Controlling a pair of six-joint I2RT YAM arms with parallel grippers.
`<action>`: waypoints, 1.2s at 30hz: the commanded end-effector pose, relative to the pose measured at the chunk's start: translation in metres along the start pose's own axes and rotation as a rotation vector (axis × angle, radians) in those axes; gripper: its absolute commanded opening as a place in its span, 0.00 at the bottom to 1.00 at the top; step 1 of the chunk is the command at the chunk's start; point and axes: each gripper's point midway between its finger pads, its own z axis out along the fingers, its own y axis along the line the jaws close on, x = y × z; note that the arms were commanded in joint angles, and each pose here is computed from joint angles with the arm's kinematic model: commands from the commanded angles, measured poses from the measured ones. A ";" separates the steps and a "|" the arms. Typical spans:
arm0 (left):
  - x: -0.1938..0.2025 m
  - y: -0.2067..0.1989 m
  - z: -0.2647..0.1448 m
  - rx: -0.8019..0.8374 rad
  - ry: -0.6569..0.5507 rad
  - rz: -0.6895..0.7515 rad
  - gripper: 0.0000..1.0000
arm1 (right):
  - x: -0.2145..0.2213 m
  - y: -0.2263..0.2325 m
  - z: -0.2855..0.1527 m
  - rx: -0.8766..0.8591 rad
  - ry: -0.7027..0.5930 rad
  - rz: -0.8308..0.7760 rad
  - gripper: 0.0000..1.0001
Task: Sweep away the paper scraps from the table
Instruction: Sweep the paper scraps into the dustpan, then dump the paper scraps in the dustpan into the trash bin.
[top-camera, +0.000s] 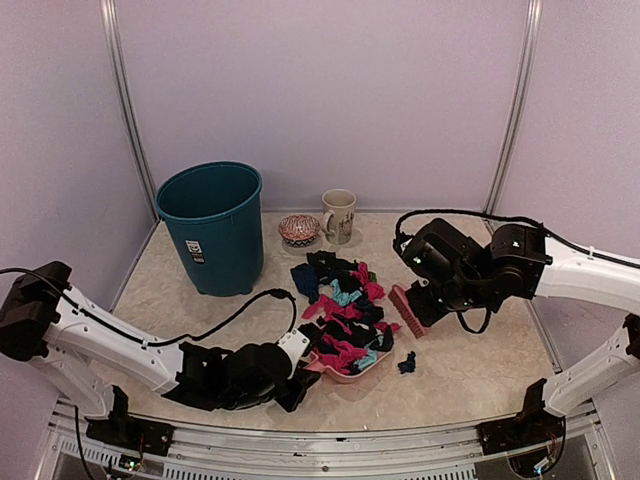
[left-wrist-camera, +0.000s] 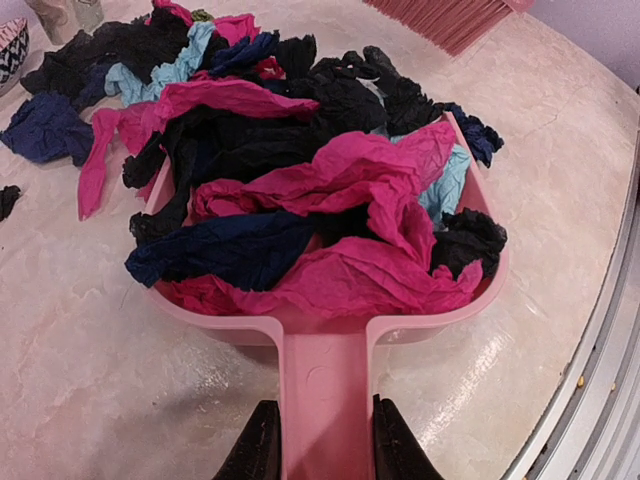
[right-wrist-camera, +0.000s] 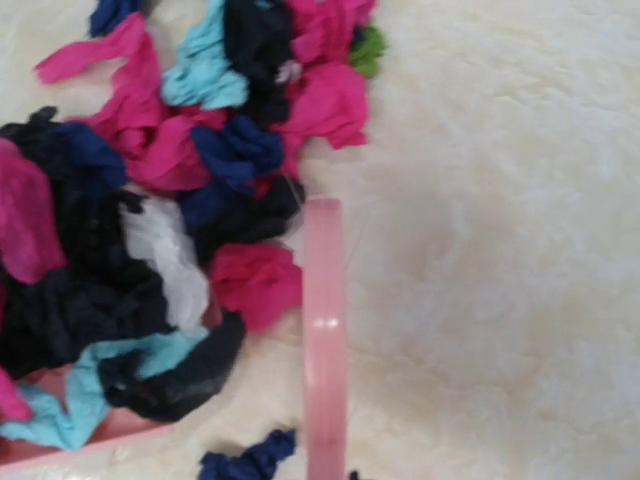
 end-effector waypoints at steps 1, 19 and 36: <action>-0.030 -0.002 -0.010 -0.003 -0.084 -0.014 0.00 | 0.003 -0.028 -0.004 0.089 -0.034 0.069 0.00; -0.099 0.008 -0.050 -0.060 -0.102 0.017 0.00 | 0.018 -0.066 0.011 0.081 -0.111 0.245 0.00; -0.196 0.063 -0.101 -0.110 -0.175 -0.087 0.00 | 0.006 -0.061 0.015 0.048 -0.149 0.232 0.00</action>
